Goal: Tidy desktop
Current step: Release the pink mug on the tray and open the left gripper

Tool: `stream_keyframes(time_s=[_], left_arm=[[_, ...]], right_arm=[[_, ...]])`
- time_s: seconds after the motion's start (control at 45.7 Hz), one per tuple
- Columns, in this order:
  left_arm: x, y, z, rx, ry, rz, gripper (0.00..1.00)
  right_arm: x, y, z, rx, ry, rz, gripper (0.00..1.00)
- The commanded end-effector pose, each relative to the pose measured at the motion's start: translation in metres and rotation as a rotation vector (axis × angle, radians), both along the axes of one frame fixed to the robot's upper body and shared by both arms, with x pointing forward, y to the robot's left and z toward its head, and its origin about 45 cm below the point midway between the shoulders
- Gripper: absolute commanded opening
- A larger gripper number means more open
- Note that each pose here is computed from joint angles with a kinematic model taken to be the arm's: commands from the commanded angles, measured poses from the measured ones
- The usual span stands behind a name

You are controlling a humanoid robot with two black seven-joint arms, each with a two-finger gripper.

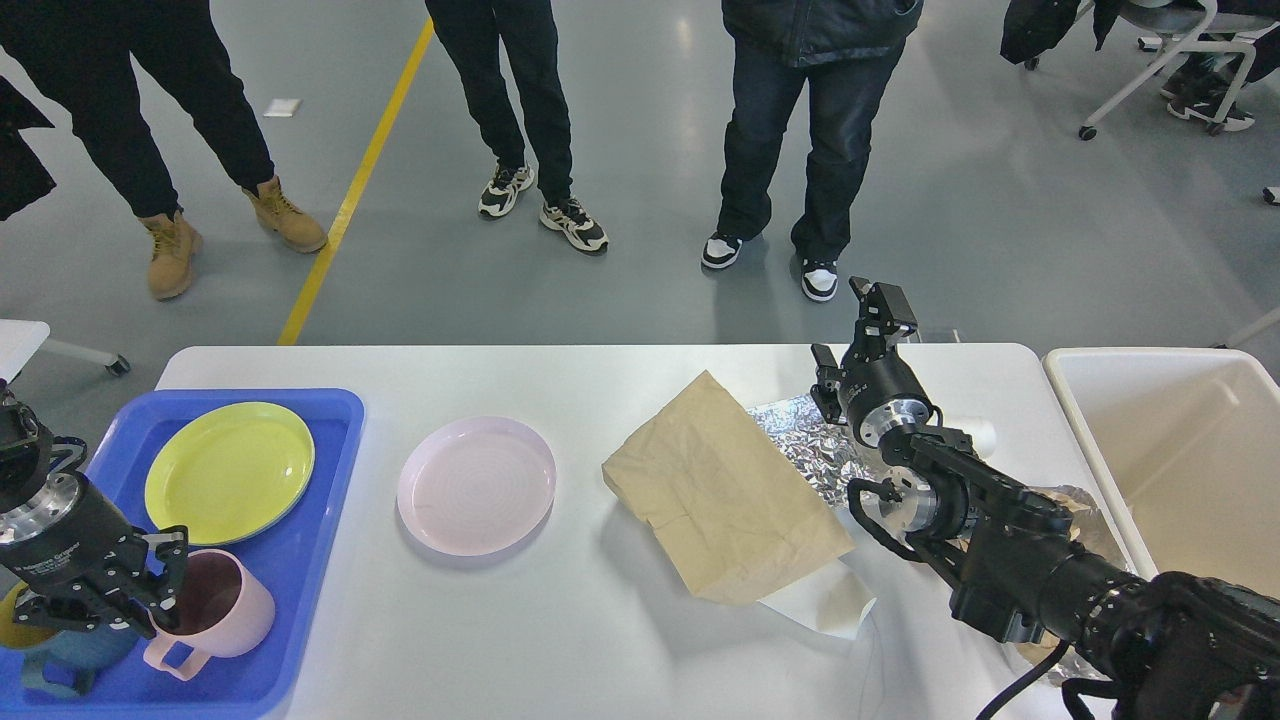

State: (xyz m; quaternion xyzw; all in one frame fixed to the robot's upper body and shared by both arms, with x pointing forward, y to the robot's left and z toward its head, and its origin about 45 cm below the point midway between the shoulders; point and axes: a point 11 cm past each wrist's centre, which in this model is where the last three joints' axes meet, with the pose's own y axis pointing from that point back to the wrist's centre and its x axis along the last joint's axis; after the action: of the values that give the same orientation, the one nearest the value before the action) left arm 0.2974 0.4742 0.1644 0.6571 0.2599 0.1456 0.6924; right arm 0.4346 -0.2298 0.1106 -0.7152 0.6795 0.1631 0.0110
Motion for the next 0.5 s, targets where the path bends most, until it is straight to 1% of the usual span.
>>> stream_keyframes(time_s=[0.0,0.066,0.109,0.197,0.241,0.285,0.394,0.482], left_arm=[[-0.001,0.000,-0.001,0.005,0.008,-0.006,0.41],[-0.002,0.001,-0.001,0.008,0.011,-0.006,0.48],[-0.002,0.001,-0.002,0.010,0.014,-0.006,0.55],[-0.001,0.002,0.001,0.023,0.015,-0.015,0.76],[0.001,0.003,0.005,0.036,0.014,-0.023,0.84],[0.007,0.007,0.014,0.057,0.001,-0.029,0.86],[0.031,0.013,0.053,0.137,-0.055,-0.068,0.91],[0.051,0.003,0.075,0.180,-0.087,-0.118,0.93]], right_arm=[[0.000,0.000,0.000,-0.001,0.000,-0.001,1.00],[0.000,0.000,0.000,0.000,0.000,0.001,1.00],[0.000,0.000,0.000,-0.001,0.000,0.000,1.00],[0.000,0.000,0.000,-0.001,0.000,0.000,1.00],[0.000,0.000,0.000,0.000,0.000,0.001,1.00],[0.000,0.000,0.000,0.000,0.000,0.001,1.00],[0.000,0.000,0.000,0.000,0.000,0.001,1.00],[0.000,0.000,0.000,-0.001,0.000,0.000,1.00]])
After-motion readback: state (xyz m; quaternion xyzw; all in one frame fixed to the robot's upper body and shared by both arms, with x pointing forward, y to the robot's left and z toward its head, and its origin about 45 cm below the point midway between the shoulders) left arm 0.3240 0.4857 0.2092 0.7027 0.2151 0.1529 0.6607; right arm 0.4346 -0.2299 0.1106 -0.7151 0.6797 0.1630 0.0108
